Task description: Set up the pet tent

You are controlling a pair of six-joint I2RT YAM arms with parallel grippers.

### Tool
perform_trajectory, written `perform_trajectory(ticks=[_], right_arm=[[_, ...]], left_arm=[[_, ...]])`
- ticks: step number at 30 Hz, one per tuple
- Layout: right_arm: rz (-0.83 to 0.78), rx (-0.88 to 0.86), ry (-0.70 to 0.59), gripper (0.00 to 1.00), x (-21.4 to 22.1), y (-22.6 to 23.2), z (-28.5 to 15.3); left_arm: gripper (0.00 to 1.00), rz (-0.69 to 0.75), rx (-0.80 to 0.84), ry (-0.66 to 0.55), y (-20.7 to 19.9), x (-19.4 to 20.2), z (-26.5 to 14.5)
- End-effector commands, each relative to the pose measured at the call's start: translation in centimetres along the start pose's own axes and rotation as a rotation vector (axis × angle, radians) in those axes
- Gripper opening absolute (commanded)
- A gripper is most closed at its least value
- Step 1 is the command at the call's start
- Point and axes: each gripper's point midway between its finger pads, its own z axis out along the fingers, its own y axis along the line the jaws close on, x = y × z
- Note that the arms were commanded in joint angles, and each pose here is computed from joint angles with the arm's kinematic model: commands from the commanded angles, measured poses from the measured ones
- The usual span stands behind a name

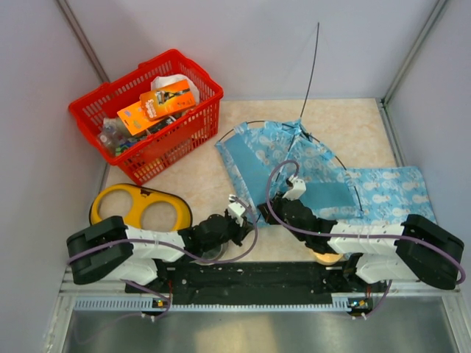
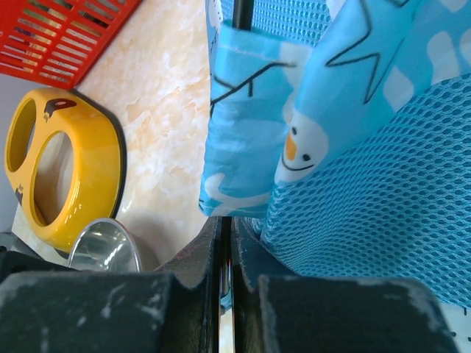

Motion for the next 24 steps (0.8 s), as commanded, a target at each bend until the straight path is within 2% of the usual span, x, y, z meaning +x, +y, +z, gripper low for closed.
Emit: perform_trajectory(ticks=[1, 8, 24], right_arm=[[0.039, -0.019, -0.134, 0.00, -3.7, 2.1, 0.8], [-0.003, 0.011, -0.150, 0.00, -3.7, 1.4, 0.9], [-0.006, -0.040, -0.098, 0.00, -1.8, 3.4, 0.7]], left_arm=[[0.00, -0.013, 0.020, -0.134, -1.3, -5.0, -0.1], [0.00, 0.005, -0.015, -0.208, -1.1, -8.5, -1.4], [0.00, 0.003, -0.053, -0.359, -1.1, -13.4, -1.8]])
